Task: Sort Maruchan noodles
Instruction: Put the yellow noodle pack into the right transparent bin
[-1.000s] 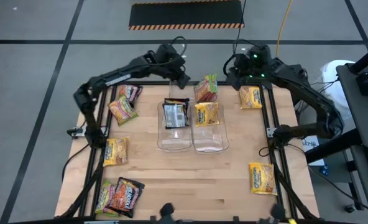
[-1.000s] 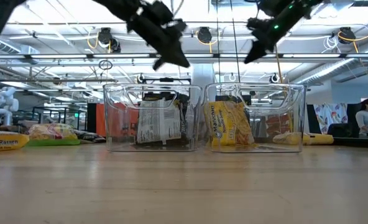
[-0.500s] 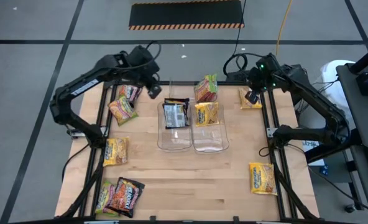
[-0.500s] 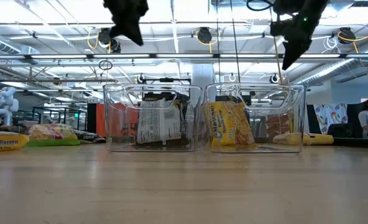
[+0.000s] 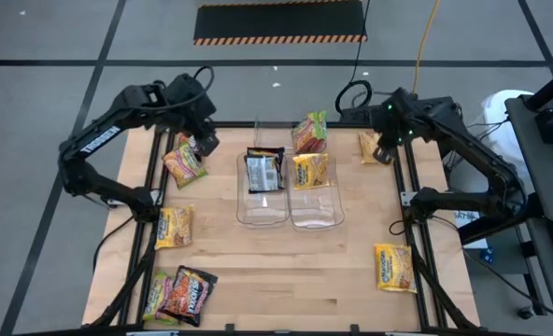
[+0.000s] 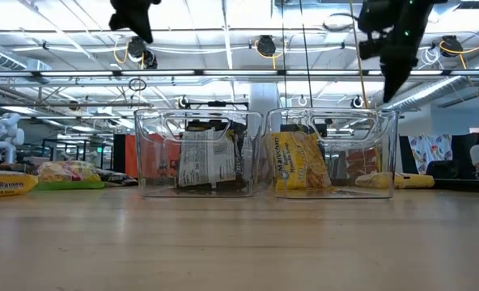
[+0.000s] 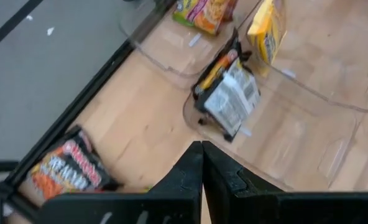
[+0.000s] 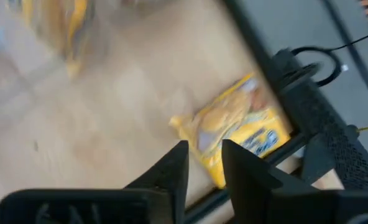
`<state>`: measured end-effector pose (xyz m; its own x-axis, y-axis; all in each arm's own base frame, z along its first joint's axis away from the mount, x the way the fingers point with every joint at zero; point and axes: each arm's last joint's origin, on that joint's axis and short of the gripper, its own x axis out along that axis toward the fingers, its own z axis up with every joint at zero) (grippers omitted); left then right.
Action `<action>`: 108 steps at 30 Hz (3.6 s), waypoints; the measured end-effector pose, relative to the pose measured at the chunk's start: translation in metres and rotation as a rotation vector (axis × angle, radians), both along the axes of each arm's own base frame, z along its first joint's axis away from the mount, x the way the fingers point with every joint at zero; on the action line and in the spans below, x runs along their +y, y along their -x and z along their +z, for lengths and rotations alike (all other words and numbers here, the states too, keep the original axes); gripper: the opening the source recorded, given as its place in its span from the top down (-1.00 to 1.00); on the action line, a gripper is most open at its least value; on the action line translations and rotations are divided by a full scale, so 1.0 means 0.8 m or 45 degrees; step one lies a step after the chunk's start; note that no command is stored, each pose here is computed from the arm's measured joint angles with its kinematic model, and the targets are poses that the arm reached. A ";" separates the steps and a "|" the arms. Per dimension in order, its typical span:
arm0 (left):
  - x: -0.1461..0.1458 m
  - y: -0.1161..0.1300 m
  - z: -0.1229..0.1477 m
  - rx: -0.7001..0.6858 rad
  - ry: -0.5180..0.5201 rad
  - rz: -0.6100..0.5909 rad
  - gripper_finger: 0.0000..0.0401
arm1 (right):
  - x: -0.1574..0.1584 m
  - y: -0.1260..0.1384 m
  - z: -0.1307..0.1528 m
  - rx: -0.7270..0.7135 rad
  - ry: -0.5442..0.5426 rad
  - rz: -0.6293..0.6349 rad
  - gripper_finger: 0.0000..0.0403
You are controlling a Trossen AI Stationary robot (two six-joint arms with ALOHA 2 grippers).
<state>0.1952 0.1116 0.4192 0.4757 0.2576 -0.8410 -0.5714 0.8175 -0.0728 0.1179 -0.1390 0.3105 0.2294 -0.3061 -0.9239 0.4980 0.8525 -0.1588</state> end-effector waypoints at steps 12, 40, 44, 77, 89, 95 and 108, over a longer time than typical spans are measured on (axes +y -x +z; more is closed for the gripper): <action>-0.019 0.037 0.017 -0.025 -0.047 0.109 0.96 | 0.016 -0.007 -0.103 0.226 -0.041 0.397 0.49; -0.024 0.046 0.017 -0.002 0.000 0.159 0.96 | 0.022 -0.004 -0.195 0.349 0.256 0.554 0.49; -0.024 0.046 0.017 -0.002 0.000 0.161 0.96 | 0.022 0.000 -0.203 0.346 0.269 0.547 0.49; -0.025 0.048 0.016 0.002 0.035 0.207 0.96 | -0.012 -0.010 -0.221 0.279 0.326 0.247 1.00; -0.025 0.048 0.016 0.008 0.024 0.186 0.96 | -0.016 -0.024 -0.153 0.192 0.307 0.122 1.00; -0.025 0.048 0.016 0.011 0.018 0.177 0.96 | 0.000 -0.020 -0.122 0.097 0.395 0.045 1.00; -0.025 0.048 0.016 0.020 0.004 0.151 0.96 | 0.045 0.001 -0.047 0.039 0.603 -0.065 1.00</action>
<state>0.1571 0.0917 0.4318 0.4290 0.3085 -0.8490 -0.6649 0.7440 -0.0656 0.1168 -0.1030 0.2731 0.1777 -0.7057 -0.6858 0.5266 0.6570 -0.5395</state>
